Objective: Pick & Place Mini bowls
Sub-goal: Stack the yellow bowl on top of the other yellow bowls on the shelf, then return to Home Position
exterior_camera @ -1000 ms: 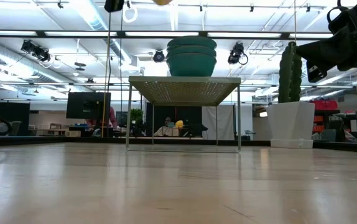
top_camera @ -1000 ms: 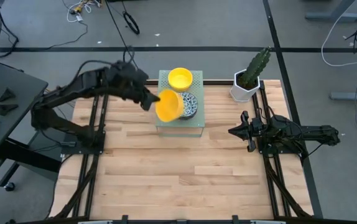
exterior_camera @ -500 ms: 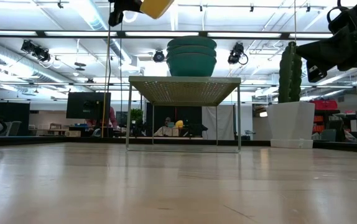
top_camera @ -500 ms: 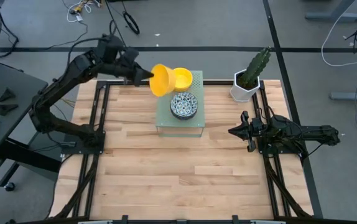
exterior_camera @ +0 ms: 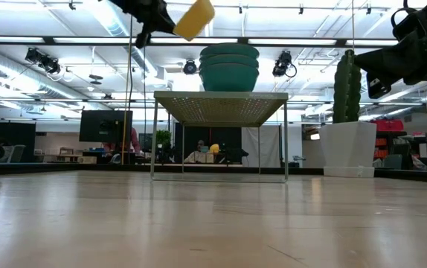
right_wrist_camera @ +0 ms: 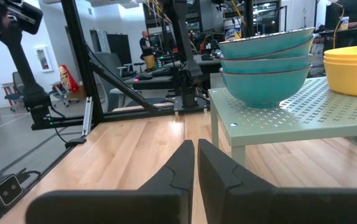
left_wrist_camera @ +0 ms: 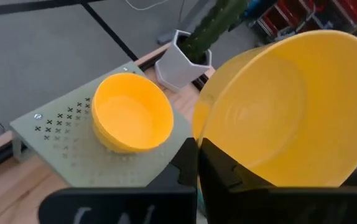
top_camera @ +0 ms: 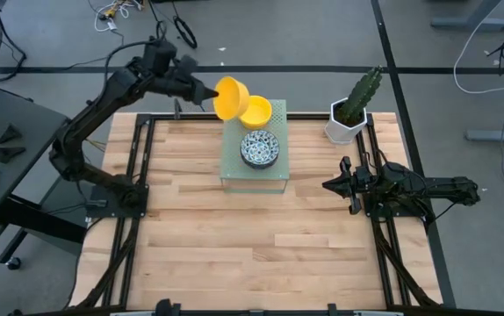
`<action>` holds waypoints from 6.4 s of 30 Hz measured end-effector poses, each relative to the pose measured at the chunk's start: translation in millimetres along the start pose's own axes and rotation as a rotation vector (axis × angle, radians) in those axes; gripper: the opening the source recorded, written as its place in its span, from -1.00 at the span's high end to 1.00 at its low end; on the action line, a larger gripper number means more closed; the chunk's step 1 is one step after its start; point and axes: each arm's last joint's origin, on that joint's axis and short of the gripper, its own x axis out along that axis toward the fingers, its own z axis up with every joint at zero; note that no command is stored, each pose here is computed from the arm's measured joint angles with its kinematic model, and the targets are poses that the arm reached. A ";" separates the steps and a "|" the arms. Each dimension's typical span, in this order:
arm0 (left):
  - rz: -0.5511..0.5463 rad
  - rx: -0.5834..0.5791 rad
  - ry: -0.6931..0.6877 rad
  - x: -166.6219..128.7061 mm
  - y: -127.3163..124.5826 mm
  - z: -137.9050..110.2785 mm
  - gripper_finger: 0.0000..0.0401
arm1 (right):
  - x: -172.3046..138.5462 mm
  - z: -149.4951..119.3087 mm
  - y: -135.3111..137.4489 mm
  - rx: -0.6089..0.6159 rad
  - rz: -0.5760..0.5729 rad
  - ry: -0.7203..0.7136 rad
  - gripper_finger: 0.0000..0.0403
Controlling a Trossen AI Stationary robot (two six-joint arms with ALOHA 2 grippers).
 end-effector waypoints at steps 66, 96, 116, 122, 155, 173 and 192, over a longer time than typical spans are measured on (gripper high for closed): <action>0.231 -0.219 0.282 122.1 61.7 25.0 0.99 | 0.0 0.0 0.0 0.000 0.000 0.000 0.87; 0.273 -0.194 0.274 124.2 63.7 23.2 0.97 | 0.0 0.0 0.0 0.000 0.000 0.000 0.87; 0.252 -0.174 0.299 138.6 61.0 17.6 0.96 | 0.0 0.0 0.0 0.000 0.000 0.000 0.87; 0.252 -0.169 0.299 138.7 60.8 17.5 0.82 | 0.0 0.0 0.0 0.000 0.000 0.000 0.87; 0.216 -0.099 0.268 128.4 52.2 30.5 0.22 | 0.0 0.0 0.0 0.000 0.000 0.000 0.87; 0.216 0.184 0.235 106.8 -4.3 30.4 0.25 | 0.0 0.0 0.0 0.000 0.000 0.000 0.87; 0.086 0.415 0.281 100.9 -69.1 3.1 0.98 | 0.0 0.0 0.0 0.000 0.000 0.000 0.87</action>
